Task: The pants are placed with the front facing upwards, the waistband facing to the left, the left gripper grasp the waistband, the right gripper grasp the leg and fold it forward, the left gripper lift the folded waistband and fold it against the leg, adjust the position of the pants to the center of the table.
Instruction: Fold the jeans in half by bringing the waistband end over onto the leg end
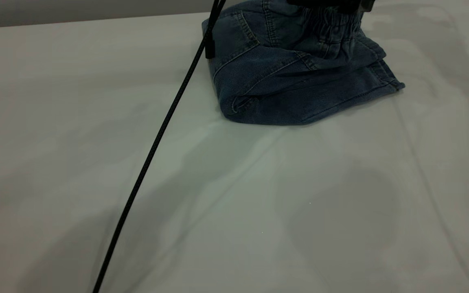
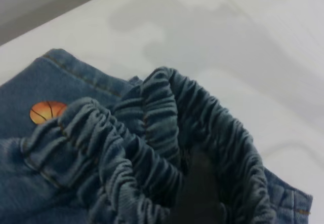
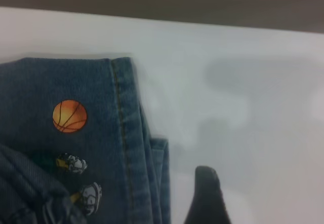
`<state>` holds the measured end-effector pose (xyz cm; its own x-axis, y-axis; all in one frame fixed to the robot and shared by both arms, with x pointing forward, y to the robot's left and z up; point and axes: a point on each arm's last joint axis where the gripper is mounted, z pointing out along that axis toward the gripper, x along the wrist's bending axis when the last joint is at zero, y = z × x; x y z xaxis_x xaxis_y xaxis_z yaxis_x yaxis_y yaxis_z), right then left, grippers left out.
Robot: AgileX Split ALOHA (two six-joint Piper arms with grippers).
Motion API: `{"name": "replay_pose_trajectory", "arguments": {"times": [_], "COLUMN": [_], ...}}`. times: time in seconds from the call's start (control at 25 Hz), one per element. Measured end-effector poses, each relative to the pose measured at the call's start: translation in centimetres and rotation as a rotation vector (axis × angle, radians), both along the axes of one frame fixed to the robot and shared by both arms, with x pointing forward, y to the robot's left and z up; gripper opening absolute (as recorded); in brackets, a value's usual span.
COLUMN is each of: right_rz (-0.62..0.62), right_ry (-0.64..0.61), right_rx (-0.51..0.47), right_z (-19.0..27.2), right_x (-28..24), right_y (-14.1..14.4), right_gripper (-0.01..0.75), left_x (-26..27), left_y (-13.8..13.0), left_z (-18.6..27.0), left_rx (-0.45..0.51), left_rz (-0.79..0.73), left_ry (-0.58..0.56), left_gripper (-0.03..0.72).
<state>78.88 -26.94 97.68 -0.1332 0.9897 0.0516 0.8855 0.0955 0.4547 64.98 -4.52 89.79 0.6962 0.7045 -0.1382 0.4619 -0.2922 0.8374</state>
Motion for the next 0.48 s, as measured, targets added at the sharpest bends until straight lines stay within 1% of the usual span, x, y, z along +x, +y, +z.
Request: {"name": "replay_pose_trajectory", "arguments": {"times": [0.08, 0.28, 0.4, 0.48], "right_rz": [0.003, 0.012, 0.015, 0.016], "right_ry": [0.0, -0.002, -0.002, -0.002], "right_rx": [-0.002, -0.007, -0.009, -0.009], "right_z": [0.0, 0.0, 0.0, 0.0], "right_x": [0.0, 0.0, 0.0, 0.0], "right_y": [0.0, 0.0, 0.0, 0.0], "right_gripper": [0.441, 0.441, 0.441, 0.441], "left_x": [0.0, -0.2, -0.4, -0.5], "left_y": [0.0, 0.2, 0.7, 1.1], "left_z": [1.2, 5.6, 8.5, 9.7], "left_rx": [-0.014, -0.065, -0.076, -0.083], "left_rz": [-0.004, -0.007, -0.025, -0.049], "left_ry": [-0.016, -0.08, -0.141, -0.149], "left_gripper": [0.583, 0.581, 0.581, 0.581]}}
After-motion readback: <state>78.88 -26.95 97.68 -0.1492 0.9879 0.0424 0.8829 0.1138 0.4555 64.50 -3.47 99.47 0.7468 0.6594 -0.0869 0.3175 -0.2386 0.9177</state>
